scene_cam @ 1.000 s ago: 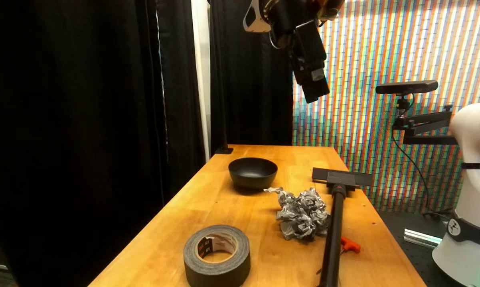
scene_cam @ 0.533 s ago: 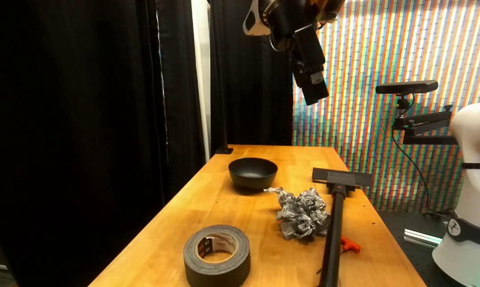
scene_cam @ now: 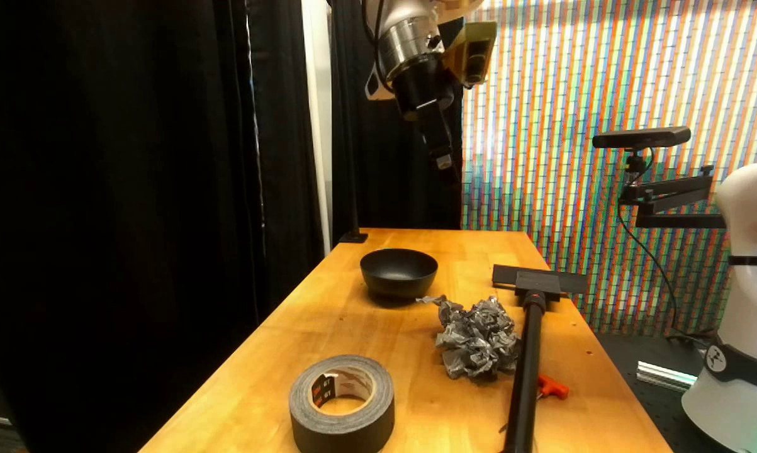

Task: Move the bowl to the left

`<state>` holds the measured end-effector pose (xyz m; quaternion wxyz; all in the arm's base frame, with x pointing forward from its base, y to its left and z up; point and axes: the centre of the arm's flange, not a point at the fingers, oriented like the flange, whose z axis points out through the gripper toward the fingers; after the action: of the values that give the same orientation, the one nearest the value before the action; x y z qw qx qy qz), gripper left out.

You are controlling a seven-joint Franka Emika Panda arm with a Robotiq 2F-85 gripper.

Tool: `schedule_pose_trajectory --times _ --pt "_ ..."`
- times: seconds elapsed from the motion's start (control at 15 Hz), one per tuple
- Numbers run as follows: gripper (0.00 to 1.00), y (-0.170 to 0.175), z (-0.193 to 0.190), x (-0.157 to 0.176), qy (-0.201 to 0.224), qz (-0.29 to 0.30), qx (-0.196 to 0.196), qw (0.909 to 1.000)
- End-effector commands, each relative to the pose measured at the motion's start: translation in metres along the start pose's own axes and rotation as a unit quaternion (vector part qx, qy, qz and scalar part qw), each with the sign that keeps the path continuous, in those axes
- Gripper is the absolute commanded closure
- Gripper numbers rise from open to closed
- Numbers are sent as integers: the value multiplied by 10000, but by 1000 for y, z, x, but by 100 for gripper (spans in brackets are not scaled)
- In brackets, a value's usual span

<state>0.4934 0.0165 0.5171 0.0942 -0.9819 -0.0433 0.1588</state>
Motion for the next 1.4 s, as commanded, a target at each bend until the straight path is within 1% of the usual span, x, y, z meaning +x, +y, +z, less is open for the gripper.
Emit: schedule_pose_trajectory --times 0.0,0.27,0.53,0.8,0.93,1.07,1.33 --pt "0 34 -14 41 205 55 38 9998" --pt "0 59 -10 69 426 132 41 9990" --pt "0 82 -3 84 663 129 69 9977" --pt "0 129 16 88 799 479 269 9953" --pt "0 146 29 90 771 655 319 9944" --pt "0 155 44 95 699 813 309 9938" --pt "0 145 73 109 440 853 288 9950"
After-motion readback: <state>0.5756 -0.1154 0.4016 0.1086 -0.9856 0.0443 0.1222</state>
